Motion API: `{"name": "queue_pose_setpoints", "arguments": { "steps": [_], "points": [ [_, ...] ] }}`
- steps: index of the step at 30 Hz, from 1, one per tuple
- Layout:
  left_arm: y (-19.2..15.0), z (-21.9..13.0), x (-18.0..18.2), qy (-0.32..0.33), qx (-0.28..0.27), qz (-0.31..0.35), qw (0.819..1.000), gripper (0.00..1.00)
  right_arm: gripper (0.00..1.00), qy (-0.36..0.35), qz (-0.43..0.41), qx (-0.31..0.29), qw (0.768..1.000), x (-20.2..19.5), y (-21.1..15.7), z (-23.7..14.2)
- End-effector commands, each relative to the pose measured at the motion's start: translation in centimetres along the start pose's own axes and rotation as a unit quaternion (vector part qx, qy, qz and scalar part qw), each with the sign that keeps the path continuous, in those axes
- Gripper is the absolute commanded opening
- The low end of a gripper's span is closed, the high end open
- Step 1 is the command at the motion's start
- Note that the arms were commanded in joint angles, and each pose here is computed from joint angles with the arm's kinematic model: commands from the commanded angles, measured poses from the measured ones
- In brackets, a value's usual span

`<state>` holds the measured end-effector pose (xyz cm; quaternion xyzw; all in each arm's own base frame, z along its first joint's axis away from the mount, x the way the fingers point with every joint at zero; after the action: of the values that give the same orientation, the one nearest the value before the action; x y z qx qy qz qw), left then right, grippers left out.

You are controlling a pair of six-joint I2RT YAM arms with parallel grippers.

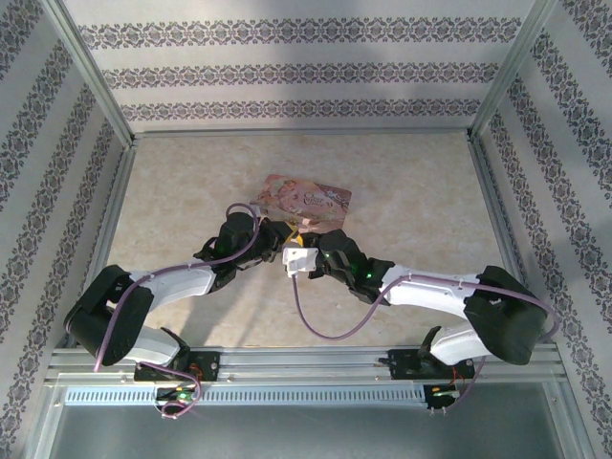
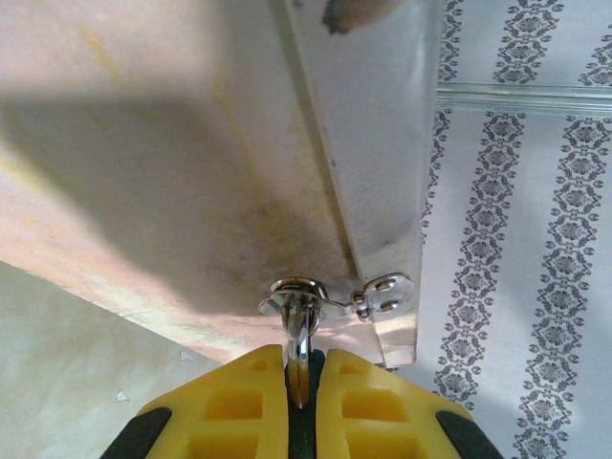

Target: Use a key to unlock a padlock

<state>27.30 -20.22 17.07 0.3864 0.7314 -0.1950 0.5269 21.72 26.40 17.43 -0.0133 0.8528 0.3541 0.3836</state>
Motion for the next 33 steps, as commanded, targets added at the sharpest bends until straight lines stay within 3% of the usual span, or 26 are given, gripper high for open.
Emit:
{"name": "queue_pose_setpoints", "arguments": {
  "steps": [1, 14, 22, 33],
  "points": [
    [-0.3, 0.0, -2.4, -0.048, 0.005, 0.006, 0.999, 0.0, 0.24, -0.025, 0.006, -0.009, 1.0, -1.0, 0.8, 0.3],
    [-0.3, 0.0, -2.5, -0.052, 0.007, 0.003, 0.999, 0.0, 0.14, -0.039, 0.016, 0.004, 0.999, -1.0, 0.2, 0.9],
    [-0.4, 0.0, -2.4, -0.052, 0.007, 0.0, 0.999, 0.0, 0.02, -0.05, 0.032, 0.009, 0.998, -0.9, -0.4, 1.0],
    [-0.4, 0.1, -2.4, -0.054, 0.008, 0.0, 0.999, 0.0, 0.0, -0.078, 0.144, -0.005, 0.987, -1.4, -0.5, 0.9]
  ]
}}
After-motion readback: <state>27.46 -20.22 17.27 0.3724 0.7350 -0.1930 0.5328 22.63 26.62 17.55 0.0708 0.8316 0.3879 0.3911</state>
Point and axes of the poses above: each hand's point on the last joint's axis, 136 mm out from that joint toward the fingers, its own z axis out along the fingers, its own x axis along the line the jaws close on, y = z × x, the point moved 8 cm from there along -z, back along the fingers, and after that the axes turned 7 degrees about z, right-handed, at the moved point
